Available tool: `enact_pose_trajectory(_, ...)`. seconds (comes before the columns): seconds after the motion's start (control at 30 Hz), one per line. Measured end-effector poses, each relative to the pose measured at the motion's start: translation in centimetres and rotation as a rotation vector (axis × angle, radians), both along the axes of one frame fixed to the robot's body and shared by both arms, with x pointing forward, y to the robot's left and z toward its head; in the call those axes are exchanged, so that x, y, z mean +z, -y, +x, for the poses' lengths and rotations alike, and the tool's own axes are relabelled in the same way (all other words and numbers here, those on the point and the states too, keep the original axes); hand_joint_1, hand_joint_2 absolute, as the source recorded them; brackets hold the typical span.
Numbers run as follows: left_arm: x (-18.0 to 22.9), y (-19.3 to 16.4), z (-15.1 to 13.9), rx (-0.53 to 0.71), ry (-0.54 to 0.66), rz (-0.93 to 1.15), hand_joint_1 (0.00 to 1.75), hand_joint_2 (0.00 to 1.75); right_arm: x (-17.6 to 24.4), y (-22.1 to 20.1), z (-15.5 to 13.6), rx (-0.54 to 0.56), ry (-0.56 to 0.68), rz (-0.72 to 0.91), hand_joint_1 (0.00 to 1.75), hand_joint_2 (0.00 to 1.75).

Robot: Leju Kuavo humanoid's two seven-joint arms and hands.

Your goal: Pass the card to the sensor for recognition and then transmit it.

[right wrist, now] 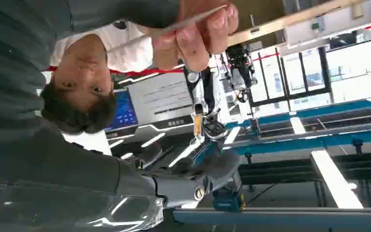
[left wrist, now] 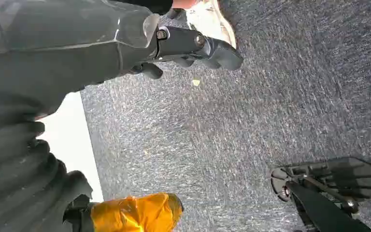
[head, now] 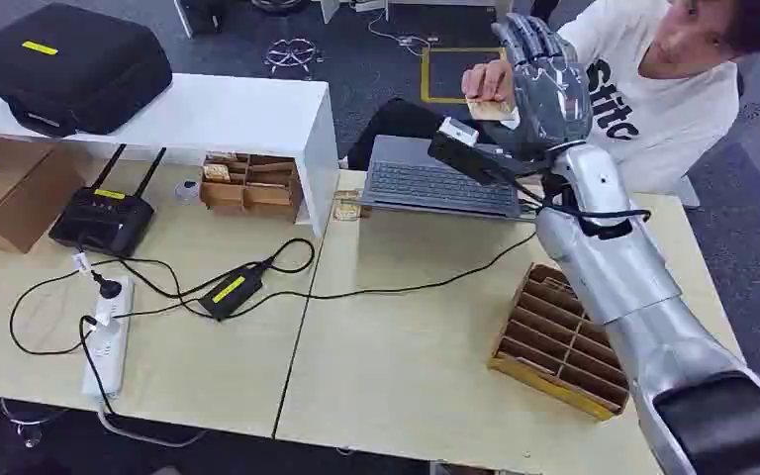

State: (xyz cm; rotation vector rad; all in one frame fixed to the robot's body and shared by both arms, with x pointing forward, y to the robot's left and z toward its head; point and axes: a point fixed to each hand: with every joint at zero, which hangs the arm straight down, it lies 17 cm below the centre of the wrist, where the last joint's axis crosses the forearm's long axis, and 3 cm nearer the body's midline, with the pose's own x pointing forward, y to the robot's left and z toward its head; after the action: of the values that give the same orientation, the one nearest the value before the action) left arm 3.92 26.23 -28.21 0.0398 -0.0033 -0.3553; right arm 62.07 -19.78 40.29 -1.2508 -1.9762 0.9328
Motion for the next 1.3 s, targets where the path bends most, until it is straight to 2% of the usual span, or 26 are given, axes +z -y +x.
enact_pose_trajectory(0.23, 0.0, -0.1, 0.0, -0.014, -0.001, 0.006, 0.0, 1.75, -2.3, 0.4, 0.7, -0.01, -0.033, -0.025, 1.75, 1.75)
enact_pose_trajectory(0.43, 0.0, -0.1, -0.1, -0.019, -0.002, 0.007, 0.0, 1.75, -2.6, 0.5, 0.7, -0.005, -0.032, -0.022, 1.75, 1.75)
enact_pose_trajectory(0.7, 0.0, -0.1, -0.1, -0.01, -0.003, 0.005, 0.0, 1.75, -3.8, 1.1, -0.5, 0.05, -0.023, 0.014, 1.75, 1.75)
enact_pose_trajectory(0.93, 0.0, 0.0, -0.2, 0.018, -0.002, 0.003, 0.0, 1.75, -4.8, 6.4, -4.1, 0.059, 0.033, 0.122, 1.75, 1.75)
enact_pose_trajectory(1.13, -0.1, -0.1, -0.4, 0.041, 0.0, 0.004, 0.0, 1.75, -6.4, 12.9, -8.7, 0.007, 0.083, 0.176, 1.75, 1.75)
enact_pose_trajectory(1.3, -0.1, -0.1, -0.2, 0.065, 0.006, 0.005, 0.0, 1.75, -6.5, 16.3, -10.8, -0.041, 0.102, 0.21, 1.75, 1.75)
